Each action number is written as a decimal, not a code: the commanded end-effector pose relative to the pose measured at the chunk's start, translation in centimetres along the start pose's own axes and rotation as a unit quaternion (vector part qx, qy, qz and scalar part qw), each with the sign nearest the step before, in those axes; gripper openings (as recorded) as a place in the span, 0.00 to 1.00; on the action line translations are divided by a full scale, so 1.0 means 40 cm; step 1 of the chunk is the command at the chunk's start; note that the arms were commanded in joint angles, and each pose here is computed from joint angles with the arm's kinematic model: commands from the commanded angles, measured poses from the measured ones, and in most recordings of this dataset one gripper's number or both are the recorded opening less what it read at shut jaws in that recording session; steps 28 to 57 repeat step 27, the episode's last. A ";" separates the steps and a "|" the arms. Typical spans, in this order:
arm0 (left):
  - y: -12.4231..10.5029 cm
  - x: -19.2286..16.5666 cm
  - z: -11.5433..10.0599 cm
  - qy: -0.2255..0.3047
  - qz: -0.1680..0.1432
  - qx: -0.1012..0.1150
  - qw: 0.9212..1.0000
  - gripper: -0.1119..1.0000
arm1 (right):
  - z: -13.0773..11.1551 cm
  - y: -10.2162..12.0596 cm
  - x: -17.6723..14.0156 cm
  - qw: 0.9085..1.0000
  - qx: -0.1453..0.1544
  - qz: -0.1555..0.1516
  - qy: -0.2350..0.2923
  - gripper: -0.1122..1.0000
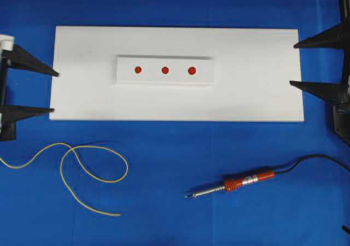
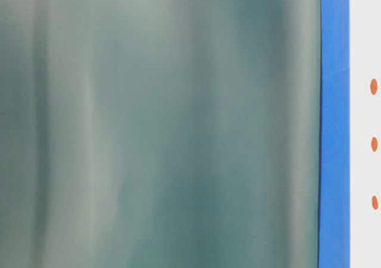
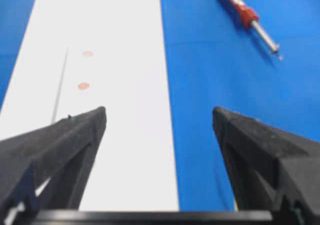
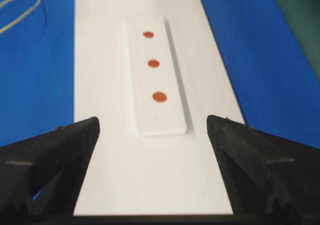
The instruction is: Touch the tip of the soldering iron to the tip of the solder at the mark.
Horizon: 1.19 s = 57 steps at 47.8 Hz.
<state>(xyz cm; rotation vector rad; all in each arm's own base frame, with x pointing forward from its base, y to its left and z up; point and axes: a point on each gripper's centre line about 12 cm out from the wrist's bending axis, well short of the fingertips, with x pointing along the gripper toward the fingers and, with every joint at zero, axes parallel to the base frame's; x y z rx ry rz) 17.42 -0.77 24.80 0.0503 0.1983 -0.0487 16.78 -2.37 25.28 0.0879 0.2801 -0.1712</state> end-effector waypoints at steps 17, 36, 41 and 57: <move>-0.001 -0.057 -0.087 -0.019 0.005 -0.005 1.000 0.84 | -0.083 0.020 0.051 0.999 0.005 0.043 -0.010 0.88; -0.001 -0.057 -0.091 -0.011 0.004 -0.007 1.000 0.84 | -0.093 0.021 0.058 0.999 0.007 0.044 -0.002 0.88; -0.001 -0.057 -0.091 -0.011 0.004 -0.007 1.000 0.84 | -0.093 0.021 0.058 0.999 0.007 0.044 -0.002 0.88; -0.001 -0.057 -0.091 -0.011 0.004 -0.007 1.000 0.84 | -0.093 0.021 0.058 0.999 0.007 0.044 -0.002 0.88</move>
